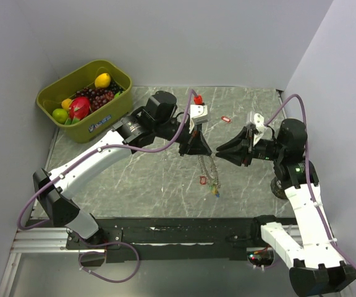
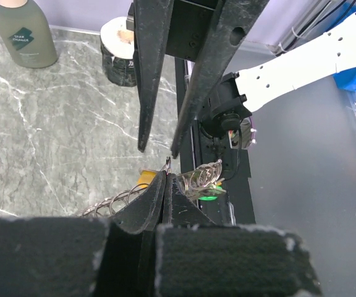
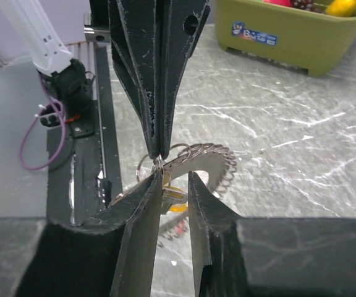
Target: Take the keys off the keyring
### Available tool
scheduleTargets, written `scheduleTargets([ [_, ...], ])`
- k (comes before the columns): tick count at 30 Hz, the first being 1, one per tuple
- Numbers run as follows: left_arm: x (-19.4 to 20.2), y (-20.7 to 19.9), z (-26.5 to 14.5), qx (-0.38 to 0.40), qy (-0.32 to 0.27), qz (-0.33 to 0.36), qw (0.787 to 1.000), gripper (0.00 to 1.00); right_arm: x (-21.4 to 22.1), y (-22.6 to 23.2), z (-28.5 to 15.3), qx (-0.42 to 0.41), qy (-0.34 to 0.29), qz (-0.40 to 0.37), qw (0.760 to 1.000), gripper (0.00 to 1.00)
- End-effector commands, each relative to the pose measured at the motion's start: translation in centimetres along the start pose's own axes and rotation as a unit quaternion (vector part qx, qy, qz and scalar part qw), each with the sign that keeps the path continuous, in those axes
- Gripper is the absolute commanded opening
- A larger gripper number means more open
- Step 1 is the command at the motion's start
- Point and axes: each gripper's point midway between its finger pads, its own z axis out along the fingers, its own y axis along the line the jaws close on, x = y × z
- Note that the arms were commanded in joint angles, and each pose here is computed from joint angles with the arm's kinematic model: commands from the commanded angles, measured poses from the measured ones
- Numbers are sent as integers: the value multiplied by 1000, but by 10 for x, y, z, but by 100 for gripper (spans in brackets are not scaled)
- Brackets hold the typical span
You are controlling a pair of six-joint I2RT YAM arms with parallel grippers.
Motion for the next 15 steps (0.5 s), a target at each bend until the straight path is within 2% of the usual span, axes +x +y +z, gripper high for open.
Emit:
scheduleTargets([
  [1,-41,-22,-18,17,-52,48,997,1,-7,9,1,-36,-16,-9,999,32],
  [6,-41,-20,-17,15,-52,48,997,1,-5,22,0,-70,-18,4,997,38],
  [15,-43,-21,-18,18,-53,46,997,1,0,13,3,-55,-23,18,998,37],
])
